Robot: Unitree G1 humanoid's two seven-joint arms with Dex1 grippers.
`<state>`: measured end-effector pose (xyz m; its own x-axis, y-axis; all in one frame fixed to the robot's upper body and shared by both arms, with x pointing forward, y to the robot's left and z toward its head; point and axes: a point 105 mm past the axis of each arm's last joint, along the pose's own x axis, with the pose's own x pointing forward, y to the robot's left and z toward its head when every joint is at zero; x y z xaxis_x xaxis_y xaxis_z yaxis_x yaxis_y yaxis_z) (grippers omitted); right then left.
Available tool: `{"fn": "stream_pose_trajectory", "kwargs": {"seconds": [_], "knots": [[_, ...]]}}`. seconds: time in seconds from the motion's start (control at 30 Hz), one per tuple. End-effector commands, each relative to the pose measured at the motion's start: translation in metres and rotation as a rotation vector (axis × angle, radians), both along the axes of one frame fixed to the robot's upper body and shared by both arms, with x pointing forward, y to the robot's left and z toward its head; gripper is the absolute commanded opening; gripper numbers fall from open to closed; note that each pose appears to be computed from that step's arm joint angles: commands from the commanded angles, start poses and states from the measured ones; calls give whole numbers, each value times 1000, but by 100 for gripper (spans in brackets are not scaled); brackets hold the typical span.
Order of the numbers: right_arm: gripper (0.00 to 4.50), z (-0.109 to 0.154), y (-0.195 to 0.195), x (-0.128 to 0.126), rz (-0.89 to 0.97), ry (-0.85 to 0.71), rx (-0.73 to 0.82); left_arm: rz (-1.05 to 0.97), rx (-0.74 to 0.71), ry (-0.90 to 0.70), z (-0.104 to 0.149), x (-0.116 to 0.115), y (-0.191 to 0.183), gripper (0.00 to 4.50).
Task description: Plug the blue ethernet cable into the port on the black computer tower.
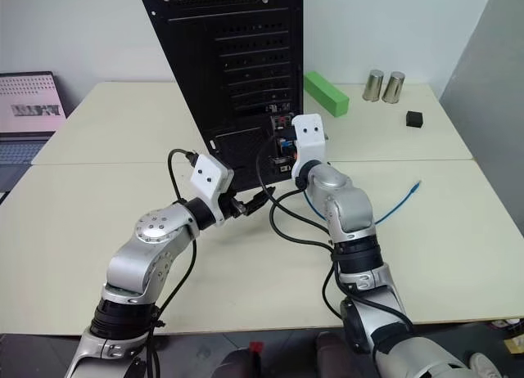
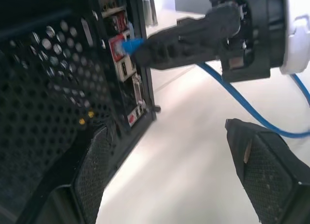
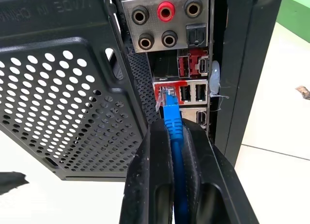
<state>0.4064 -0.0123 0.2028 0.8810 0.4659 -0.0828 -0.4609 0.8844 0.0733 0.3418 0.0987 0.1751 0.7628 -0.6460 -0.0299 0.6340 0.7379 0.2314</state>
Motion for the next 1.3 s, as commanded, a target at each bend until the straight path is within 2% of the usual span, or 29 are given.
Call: {"fn": "stream_pose_trajectory", "kwargs": {"seconds": [0.03, 0.57, 1.03, 1.07, 1.13, 1.3], "knots": [[0, 49, 21, -9, 83, -152, 52, -25, 28, -51, 12, -6, -3, 385], [0, 41, 30, 2, 63, -160, 19, -32, 28, -37, 7, -8, -8, 385], [0, 34, 29, 1, 75, -154, 21, -33, 31, -39, 6, -9, -8, 385], [69, 32, 27, 1, 76, -150, 17, -31, 32, -38, 6, -9, -7, 385], [99, 26, 20, -1, 80, -142, 5, -28, 34, -38, 6, -9, -6, 385], [223, 5, -11, -11, 86, -116, -70, -8, 46, -38, 5, -7, 0, 385]]}}
